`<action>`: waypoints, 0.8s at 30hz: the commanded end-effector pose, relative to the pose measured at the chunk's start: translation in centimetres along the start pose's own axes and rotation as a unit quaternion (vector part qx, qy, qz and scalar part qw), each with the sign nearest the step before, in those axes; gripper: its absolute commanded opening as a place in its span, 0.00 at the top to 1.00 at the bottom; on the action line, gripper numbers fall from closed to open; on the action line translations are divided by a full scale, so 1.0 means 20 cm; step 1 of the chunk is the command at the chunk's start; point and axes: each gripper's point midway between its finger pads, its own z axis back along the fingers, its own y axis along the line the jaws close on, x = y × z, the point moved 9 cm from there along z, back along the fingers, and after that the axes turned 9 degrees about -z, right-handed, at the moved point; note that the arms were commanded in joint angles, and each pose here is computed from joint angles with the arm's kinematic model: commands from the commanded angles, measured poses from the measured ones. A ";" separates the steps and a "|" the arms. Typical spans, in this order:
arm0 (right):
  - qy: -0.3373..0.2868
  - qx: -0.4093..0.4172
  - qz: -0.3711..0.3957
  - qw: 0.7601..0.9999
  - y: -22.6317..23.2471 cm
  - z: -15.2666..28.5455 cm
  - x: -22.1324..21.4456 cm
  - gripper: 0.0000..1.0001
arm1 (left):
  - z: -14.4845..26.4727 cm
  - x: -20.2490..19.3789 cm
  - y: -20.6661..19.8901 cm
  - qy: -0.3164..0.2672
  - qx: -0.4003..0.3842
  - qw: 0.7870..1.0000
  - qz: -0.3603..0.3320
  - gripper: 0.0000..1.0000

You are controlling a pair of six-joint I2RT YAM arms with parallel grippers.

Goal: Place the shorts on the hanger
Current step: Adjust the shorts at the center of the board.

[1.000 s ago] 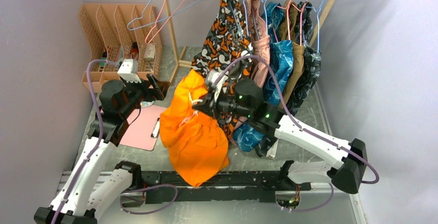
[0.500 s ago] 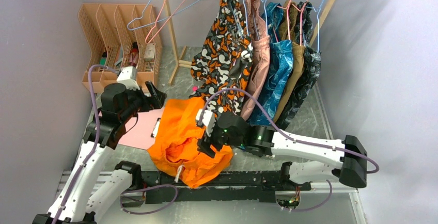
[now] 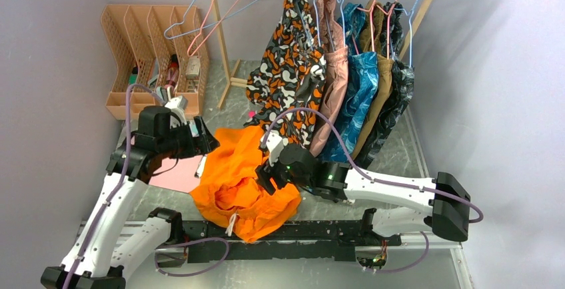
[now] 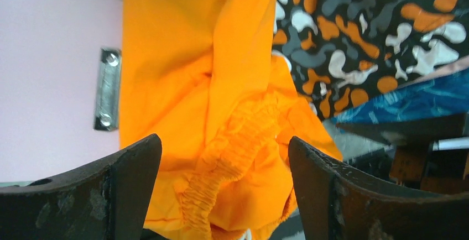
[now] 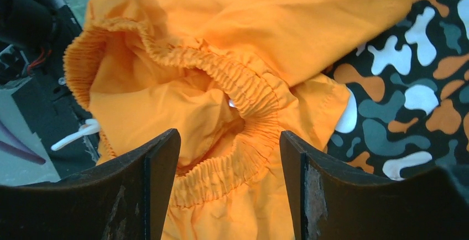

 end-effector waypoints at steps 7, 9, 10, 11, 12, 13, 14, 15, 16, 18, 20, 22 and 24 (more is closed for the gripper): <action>-0.050 -0.059 -0.038 0.996 -0.06 0.03 0.03 0.30 | -0.05 -0.32 0.02 0.162 -0.045 0.985 0.023 0.15; -0.049 -0.060 -0.044 0.996 -0.06 0.03 0.01 0.30 | -0.05 -0.33 0.02 0.160 -0.040 0.986 0.021 0.15; -0.048 -0.060 -0.047 0.996 -0.07 0.03 0.00 0.30 | -0.06 -0.34 0.03 0.159 -0.039 0.986 0.020 0.15; -0.047 -0.061 -0.049 0.996 -0.07 0.03 -0.01 0.30 | -0.06 -0.34 0.03 0.158 -0.038 0.986 0.020 0.15; -0.047 -0.062 -0.051 0.996 -0.07 0.03 -0.02 0.30 | -0.07 -0.36 0.04 0.161 -0.037 0.986 0.020 0.15; -0.047 -0.063 -0.052 0.996 -0.07 0.03 -0.02 0.30 | -0.08 -0.37 0.04 0.165 -0.035 0.985 0.020 0.15; -0.048 -0.063 -0.052 0.995 -0.07 0.03 -0.02 0.30 | -0.09 -0.38 0.04 0.172 -0.033 0.984 0.022 0.16; -0.048 -0.064 -0.051 0.995 -0.07 0.03 -0.01 0.30 | -0.10 -0.39 0.04 0.179 -0.034 0.983 0.022 0.18; -0.048 -0.065 -0.049 0.995 -0.07 0.03 -0.01 0.30 | -0.11 -0.41 0.03 0.186 -0.034 0.982 0.022 0.20; -0.049 -0.068 -0.045 0.995 -0.08 0.04 0.00 0.30 | -0.12 -0.44 0.01 0.200 -0.029 0.979 0.015 0.20; -0.050 -0.071 -0.041 0.995 -0.08 0.05 0.01 0.30 | -0.12 -0.46 0.00 0.213 -0.019 0.977 0.006 0.20; -0.049 -0.072 -0.038 0.995 -0.08 0.05 0.01 0.30 | -0.12 -0.49 -0.02 0.227 -0.009 0.974 -0.002 0.20; -0.048 -0.073 -0.037 0.996 -0.08 0.05 0.00 0.30 | -0.12 -0.53 -0.04 0.249 0.005 0.968 -0.016 0.21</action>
